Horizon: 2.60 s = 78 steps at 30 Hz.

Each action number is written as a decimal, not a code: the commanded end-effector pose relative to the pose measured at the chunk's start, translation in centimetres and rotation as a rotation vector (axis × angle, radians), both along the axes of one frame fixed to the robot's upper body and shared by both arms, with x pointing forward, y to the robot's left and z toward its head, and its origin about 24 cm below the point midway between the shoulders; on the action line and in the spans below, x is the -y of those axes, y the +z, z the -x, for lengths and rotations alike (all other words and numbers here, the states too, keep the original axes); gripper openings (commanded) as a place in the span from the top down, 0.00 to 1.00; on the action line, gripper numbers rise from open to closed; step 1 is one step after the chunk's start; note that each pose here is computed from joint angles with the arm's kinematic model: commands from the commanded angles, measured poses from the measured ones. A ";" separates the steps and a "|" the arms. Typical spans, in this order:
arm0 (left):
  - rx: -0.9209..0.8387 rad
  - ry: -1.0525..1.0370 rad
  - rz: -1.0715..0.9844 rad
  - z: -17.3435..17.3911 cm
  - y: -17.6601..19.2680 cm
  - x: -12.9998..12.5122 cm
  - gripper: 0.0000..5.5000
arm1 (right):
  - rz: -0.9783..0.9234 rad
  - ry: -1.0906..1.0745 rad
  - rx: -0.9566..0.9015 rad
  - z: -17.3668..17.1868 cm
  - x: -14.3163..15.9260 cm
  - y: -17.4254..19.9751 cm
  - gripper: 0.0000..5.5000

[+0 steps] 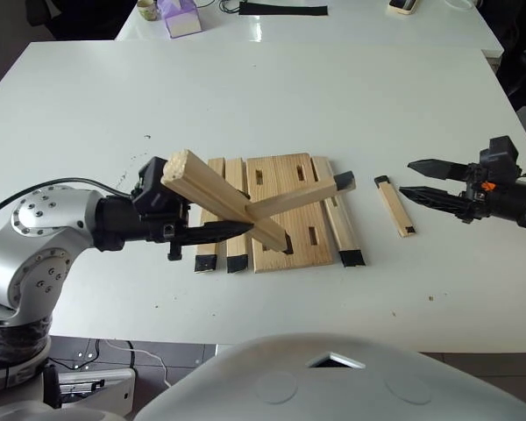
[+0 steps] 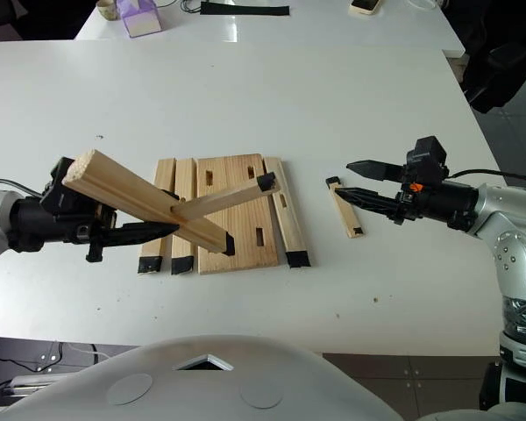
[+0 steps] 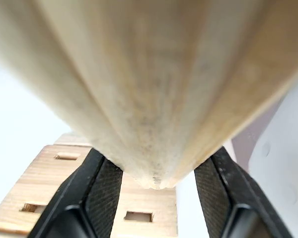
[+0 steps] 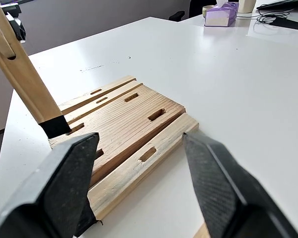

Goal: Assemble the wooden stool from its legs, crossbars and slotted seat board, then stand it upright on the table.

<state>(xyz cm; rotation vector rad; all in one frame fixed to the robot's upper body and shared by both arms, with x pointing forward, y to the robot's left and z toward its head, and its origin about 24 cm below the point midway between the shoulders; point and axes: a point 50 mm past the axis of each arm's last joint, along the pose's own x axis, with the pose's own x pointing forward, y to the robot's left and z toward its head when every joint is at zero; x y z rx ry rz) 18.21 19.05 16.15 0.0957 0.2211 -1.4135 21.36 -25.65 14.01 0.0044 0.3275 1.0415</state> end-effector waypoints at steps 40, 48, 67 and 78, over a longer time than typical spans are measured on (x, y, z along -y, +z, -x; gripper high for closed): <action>0.069 -0.058 -0.290 -2.6 -6.3 -1.2 0.63 | 0.072 0.053 0.039 -0.2 -1.4 -0.7 0.44; 0.140 -0.133 -0.340 -4.5 -5.4 -1.3 0.63 | 0.061 0.048 0.045 -0.3 -1.9 -0.9 0.44; 0.098 0.191 -0.271 -4.9 -4.2 -2.9 0.39 | 0.006 -0.005 0.041 1.2 -2.1 -2.1 0.44; -0.061 0.707 -0.280 0.4 -5.0 -2.4 0.39 | -0.101 -0.163 0.028 4.7 0.0 -0.8 0.44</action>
